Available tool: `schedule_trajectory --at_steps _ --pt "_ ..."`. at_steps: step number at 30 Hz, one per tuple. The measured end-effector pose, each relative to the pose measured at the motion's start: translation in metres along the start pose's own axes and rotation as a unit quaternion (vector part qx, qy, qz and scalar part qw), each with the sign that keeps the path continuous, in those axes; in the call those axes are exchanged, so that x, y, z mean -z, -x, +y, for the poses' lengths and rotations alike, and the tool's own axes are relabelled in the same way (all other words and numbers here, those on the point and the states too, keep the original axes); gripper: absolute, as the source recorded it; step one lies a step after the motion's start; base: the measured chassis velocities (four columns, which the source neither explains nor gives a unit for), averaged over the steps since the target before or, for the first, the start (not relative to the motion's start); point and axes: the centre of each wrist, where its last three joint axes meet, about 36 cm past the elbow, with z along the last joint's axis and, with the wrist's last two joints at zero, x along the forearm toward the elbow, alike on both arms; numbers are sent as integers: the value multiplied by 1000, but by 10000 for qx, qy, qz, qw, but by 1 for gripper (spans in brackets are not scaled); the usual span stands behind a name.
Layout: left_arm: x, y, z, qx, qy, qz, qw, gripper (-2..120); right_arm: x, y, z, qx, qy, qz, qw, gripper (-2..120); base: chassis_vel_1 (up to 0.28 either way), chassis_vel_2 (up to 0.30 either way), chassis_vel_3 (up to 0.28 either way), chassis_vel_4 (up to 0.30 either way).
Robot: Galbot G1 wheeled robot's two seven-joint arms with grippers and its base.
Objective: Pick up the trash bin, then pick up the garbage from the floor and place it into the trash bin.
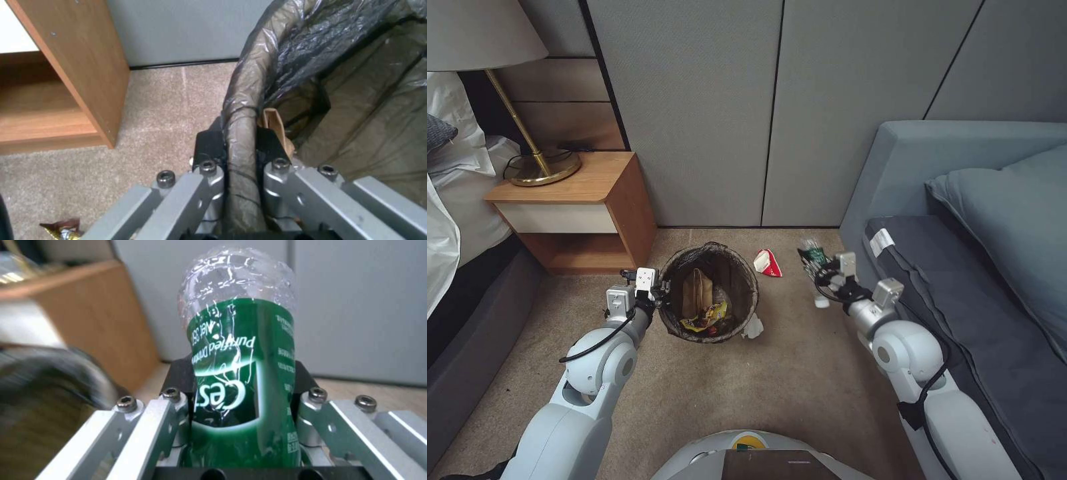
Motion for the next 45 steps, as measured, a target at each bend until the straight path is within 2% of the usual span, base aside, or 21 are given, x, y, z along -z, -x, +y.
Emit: schedule_trajectory --at_steps 1,4,5,7,8,11,16,17,18,22,32,35,37,39,45 --pt "0 0 0 0 0 0 10000 5 0 0 0 0 0 0 10000 29 0 0 0 0" --pt "2 3 -2 -52 15 -15 10000 5 16 5 24 335 61 -107 9994 29 0 0 0 0" --pt "2 3 -2 -52 15 -15 10000 5 16 5 24 335 61 -107 9994 29 0 0 0 0" --pt "3 8 -4 -96 22 -6 10000 5 29 12 44 665 81 -225 9975 29 0 0 0 0" --pt "3 8 -4 -96 22 -6 10000 5 29 12 44 665 81 -225 9975 29 0 0 0 0" --pt "3 9 -5 -110 25 1 9999 5 44 25 68 1117 137 -326 9931 29 0 0 0 0" --pt "4 12 -5 -99 23 -5 9999 5 54 31 82 1465 218 -304 9885 29 0 0 0 0" --pt "5 14 -5 -100 13 -3 9999 5 55 35 93 1649 242 -244 9857 29 0 0 0 0" --pt "5 16 -6 -113 0 -1 9999 5 53 39 103 1749 245 -169 9841 29 0 0 0 0" --pt "7 20 -8 -124 -7 -24 9999 5 44 44 116 1881 278 -4 9818 29 0 0 0 0" --pt "9 25 -9 -129 -45 -38 9999 5 27 50 132 2028 241 277 9785 29 0 0 0 0" --pt "9 26 -10 -132 -54 -46 9999 5 23 51 135 2037 187 389 9781 34 0 0 0 0" --pt "10 26 -10 -132 -54 -52 9999 5 19 53 136 1974 120 436 9793 46 0 0 0 0" --pt "10 26 -10 -133 -54 -52 9999 5 18 54 137 1941 99 443 9799 49 0 0 0 0" --pt "9 26 -10 -135 -60 -46 9999 5 13 58 136 1782 -40 424 9831 73 0 0 0 0"
